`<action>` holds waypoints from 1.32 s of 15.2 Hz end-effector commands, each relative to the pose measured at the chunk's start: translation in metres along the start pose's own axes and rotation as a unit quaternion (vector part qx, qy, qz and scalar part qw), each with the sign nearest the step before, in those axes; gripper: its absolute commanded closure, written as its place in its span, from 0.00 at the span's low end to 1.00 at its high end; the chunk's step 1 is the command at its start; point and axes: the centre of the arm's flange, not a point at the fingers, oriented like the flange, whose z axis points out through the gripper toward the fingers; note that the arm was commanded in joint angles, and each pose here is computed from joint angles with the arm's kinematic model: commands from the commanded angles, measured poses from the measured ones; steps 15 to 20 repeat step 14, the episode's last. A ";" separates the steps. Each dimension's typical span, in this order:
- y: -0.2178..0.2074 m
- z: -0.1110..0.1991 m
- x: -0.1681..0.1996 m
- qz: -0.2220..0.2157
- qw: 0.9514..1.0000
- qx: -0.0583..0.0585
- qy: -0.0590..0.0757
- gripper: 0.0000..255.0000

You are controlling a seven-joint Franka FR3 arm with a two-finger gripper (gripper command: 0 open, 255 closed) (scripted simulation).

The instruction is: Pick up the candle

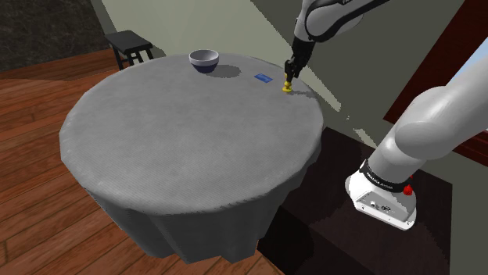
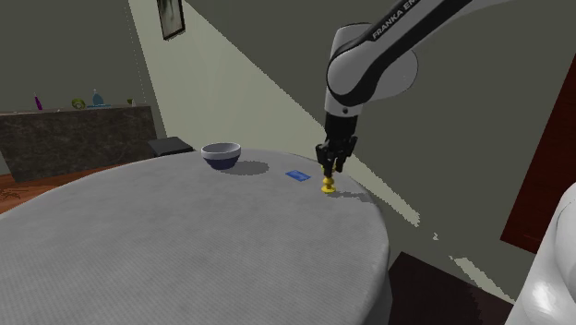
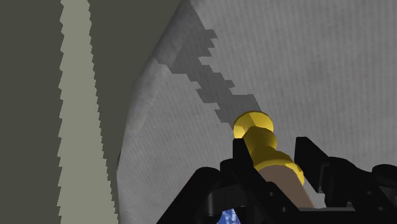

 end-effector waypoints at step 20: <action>0.005 -0.068 0.010 0.000 1.000 0.000 0.000 1.00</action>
